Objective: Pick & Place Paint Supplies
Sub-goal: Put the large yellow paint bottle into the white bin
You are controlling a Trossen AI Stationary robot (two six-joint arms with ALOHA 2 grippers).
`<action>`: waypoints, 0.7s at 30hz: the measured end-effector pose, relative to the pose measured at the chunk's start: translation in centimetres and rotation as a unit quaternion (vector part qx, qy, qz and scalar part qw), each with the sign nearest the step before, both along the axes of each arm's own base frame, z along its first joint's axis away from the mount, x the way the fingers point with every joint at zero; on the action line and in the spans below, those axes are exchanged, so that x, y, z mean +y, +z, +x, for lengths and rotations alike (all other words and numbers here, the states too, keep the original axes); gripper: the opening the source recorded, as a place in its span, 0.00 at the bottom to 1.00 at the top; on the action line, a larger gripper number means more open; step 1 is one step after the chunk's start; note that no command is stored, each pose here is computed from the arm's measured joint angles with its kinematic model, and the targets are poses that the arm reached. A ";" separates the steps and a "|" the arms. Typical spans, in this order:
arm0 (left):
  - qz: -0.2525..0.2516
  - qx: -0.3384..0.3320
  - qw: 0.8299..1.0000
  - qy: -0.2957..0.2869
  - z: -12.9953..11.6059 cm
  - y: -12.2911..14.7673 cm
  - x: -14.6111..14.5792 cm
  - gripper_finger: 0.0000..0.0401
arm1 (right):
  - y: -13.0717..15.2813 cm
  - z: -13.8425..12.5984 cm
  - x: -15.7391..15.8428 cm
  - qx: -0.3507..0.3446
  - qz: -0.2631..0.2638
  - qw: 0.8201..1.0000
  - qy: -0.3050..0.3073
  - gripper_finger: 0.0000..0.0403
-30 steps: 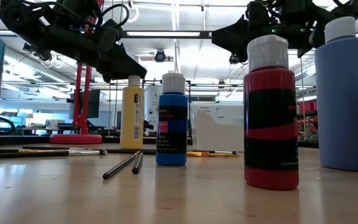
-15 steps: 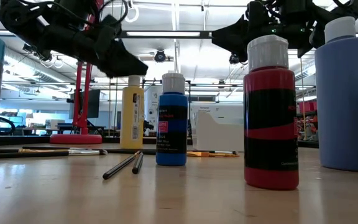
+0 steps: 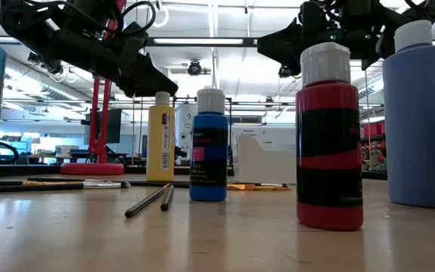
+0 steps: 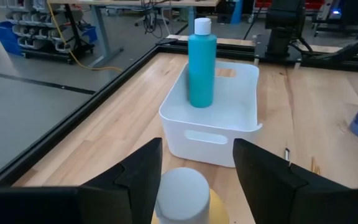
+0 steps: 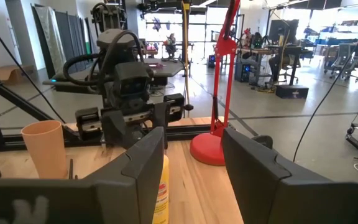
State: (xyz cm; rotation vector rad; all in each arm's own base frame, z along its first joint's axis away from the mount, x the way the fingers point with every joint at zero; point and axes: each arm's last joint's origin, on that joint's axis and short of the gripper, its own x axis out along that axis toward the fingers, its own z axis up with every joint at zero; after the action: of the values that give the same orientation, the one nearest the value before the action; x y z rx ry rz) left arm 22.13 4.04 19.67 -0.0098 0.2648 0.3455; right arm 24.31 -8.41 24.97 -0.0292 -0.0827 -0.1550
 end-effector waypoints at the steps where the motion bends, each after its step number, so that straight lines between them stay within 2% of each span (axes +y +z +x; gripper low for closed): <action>1: 0.010 -0.005 1.000 -0.004 0.0 0.1 0.0 0.50 | 0.0 0.0 0.0 0.000 0.000 1.000 0.000 0.42; 4: 0.040 -0.031 0.999 -0.009 0.2 0.8 0.0 0.51 | 0.0 0.0 0.0 0.000 0.000 1.000 0.000 0.42; 6: 0.042 -0.028 0.999 -0.009 0.2 0.7 0.0 0.53 | 0.0 0.0 0.0 0.000 0.000 1.000 0.000 0.42; 10: 0.019 0.000 1.000 -0.004 0.0 0.1 0.0 0.58 | 0.0 0.0 0.0 0.002 0.001 1.000 0.000 0.42; 14: -0.003 0.033 0.999 0.028 -0.3 -0.7 0.1 0.61 | 0.0 0.0 0.0 0.002 0.001 1.000 0.000 0.42; 21: -0.011 0.035 0.999 0.009 -0.2 -0.7 0.0 0.57 | 0.0 0.0 0.0 0.002 0.000 1.000 0.000 0.42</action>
State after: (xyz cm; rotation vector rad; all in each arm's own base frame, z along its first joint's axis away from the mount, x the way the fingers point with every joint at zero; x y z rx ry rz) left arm 21.90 4.02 18.92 -0.0213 0.3380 0.3608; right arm 24.31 -8.41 24.93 -0.0299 -0.0783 -0.1552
